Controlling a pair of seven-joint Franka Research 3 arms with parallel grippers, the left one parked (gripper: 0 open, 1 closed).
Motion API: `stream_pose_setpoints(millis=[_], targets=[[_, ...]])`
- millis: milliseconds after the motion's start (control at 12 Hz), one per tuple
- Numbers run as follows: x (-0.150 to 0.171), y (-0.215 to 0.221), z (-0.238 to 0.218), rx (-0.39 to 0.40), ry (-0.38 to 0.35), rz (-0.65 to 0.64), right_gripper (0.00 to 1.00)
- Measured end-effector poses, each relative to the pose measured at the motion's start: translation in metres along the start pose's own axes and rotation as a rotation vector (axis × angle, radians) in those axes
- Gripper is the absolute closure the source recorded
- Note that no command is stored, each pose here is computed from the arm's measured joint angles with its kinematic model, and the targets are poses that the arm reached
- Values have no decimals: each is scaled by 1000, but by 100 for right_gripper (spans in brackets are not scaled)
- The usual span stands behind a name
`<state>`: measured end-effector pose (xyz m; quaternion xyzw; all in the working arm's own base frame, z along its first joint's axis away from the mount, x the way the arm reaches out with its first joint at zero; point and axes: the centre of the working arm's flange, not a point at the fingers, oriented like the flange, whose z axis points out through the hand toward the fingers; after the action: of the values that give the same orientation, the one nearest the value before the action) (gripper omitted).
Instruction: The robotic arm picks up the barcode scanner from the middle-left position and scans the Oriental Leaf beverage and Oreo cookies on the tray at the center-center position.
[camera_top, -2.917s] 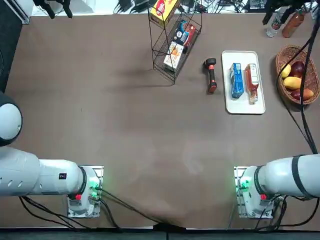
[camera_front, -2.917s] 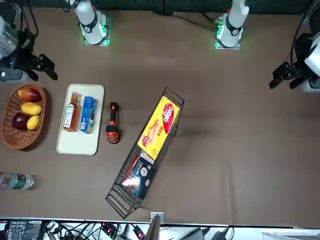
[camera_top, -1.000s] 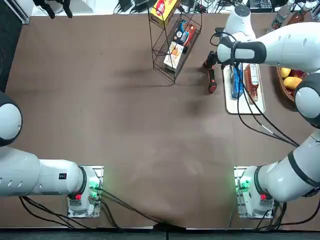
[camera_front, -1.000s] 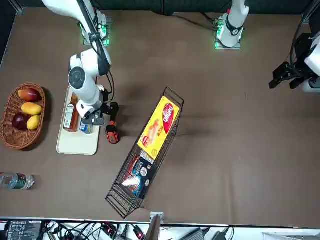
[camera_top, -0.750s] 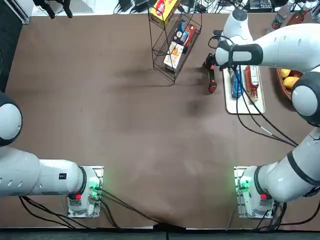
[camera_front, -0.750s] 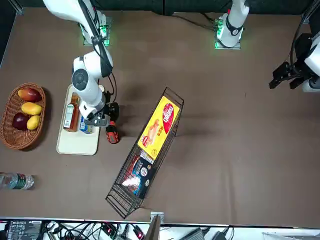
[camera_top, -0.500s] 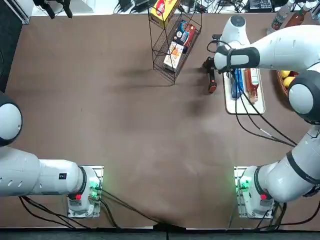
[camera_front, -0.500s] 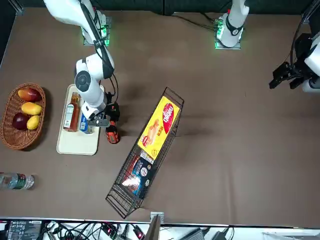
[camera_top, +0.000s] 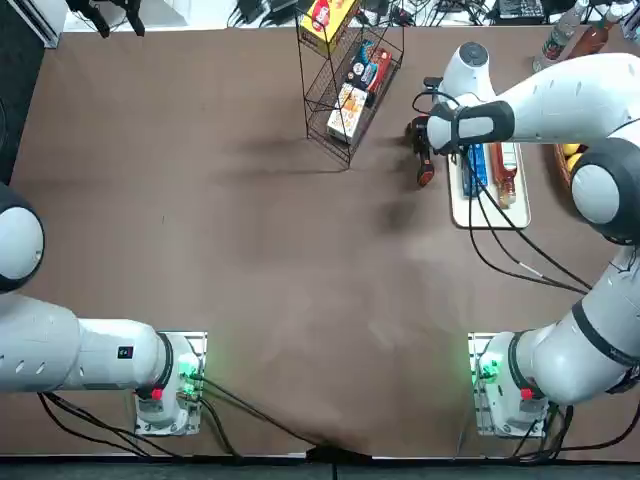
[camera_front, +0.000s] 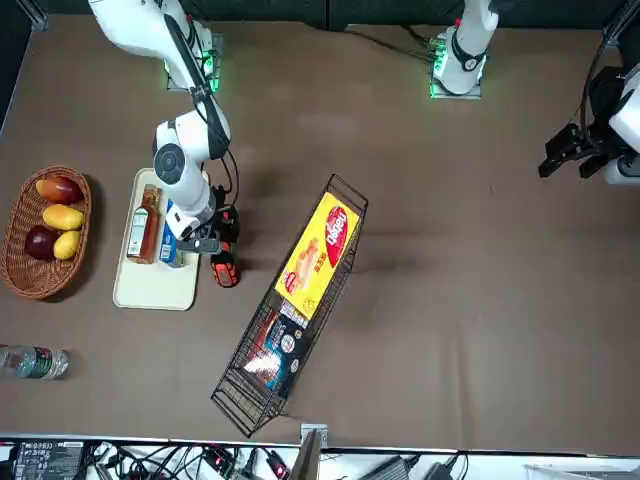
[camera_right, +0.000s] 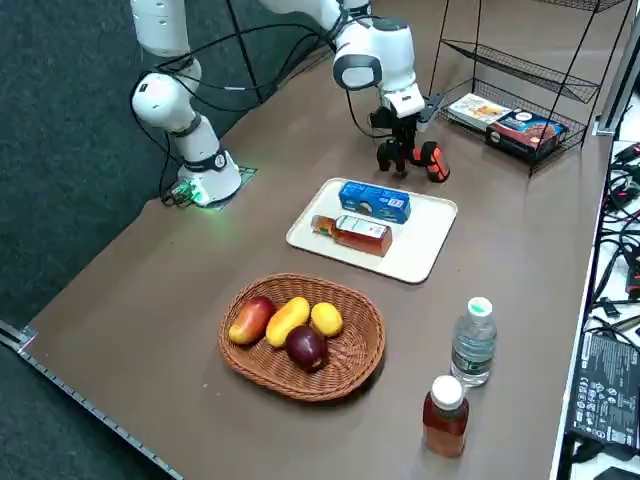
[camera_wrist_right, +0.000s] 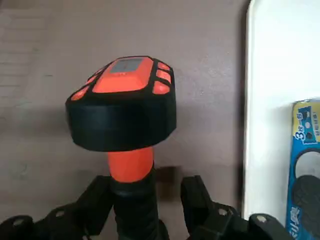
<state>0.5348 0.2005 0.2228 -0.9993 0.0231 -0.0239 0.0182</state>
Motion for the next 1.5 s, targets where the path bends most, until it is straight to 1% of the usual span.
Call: stream_pose_setpoints(millis=[83, 250, 333, 417, 500, 833, 1167, 1500], targets=[[0, -1, 0, 0, 0, 2, 22], [-2, -4, 1, 2, -1, 9, 46], [-2, -4, 2, 1, -2, 11, 47], [-2, -5, 2, 2, -2, 11, 50], [-2, -5, 2, 2, -2, 11, 57], [-1, -5, 0, 3, 1, 11, 57], [12, 0, -47, 1, 0, 29, 57], [26, 24, -101, -24, -63, 75, 57]])
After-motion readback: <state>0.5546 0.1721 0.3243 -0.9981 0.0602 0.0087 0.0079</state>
